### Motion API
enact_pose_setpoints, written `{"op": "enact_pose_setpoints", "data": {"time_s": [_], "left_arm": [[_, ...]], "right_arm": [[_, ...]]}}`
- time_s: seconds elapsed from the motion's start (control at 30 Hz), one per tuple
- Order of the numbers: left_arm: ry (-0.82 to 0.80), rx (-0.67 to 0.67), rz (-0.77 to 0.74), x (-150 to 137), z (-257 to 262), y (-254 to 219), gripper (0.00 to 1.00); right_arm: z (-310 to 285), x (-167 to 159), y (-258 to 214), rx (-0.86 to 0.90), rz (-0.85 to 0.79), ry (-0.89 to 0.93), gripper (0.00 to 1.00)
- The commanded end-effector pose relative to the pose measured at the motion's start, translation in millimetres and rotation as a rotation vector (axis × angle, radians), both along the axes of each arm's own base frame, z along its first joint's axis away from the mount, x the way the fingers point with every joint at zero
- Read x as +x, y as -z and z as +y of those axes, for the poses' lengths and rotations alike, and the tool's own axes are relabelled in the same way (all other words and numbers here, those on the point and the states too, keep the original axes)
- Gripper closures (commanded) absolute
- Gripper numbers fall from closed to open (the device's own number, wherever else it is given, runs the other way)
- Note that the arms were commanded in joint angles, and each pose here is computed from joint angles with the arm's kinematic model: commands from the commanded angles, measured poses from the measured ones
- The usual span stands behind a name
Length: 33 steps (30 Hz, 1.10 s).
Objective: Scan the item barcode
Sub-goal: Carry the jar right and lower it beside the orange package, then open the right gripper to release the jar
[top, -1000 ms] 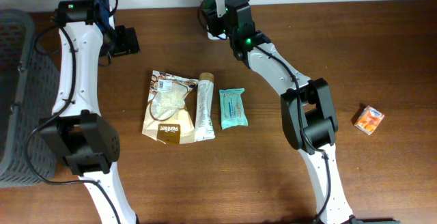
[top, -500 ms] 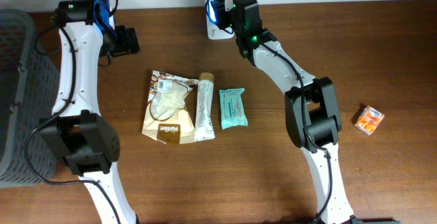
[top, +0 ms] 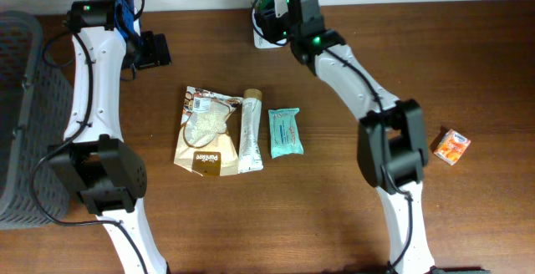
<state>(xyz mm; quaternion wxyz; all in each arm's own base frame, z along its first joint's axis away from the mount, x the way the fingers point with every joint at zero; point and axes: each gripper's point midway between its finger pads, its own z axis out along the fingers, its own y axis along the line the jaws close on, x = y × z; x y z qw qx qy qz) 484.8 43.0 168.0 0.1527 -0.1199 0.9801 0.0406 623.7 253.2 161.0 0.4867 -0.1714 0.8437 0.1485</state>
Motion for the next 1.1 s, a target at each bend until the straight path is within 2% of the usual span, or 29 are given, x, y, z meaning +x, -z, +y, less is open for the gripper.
{"op": "enact_pose_setpoints", "data": {"time_s": [0.0, 0.17, 0.43, 0.63, 0.77, 0.87, 1.07], "left_arm": [[0.015, -0.001, -0.019, 3.2, 0.0, -6.4, 0.01], [0.015, -0.001, -0.019, 3.2, 0.0, -6.4, 0.01], [0.015, -0.001, -0.019, 3.2, 0.0, -6.4, 0.01], [0.015, -0.001, -0.019, 3.2, 0.0, -6.4, 0.01], [0.015, -0.001, -0.019, 3.2, 0.0, -6.4, 0.01], [0.015, -0.001, -0.019, 3.2, 0.0, -6.4, 0.01], [0.015, -0.001, -0.019, 3.2, 0.0, -6.4, 0.01]], "right_arm": [[-17.7, -33.3, -91.7, 0.024, -0.019, -0.002, 0.89], [-75.4, -95.4, -66.5, -0.078, 0.303, 0.061, 0.89], [-178.6, -168.7, -3.6, -0.151, 0.781, 0.248, 0.91], [-254.5, -191.9, 35.8, -0.153, 0.937, 0.423, 0.90], [-311.1, -213.3, 72.1, -0.125, 1.028, 0.602, 0.87], [-342.3, -224.9, 88.3, -0.066, 1.062, 0.706, 0.87], [-381.5, -239.0, 98.8, -0.012, 1.078, 0.798, 0.83]]}}
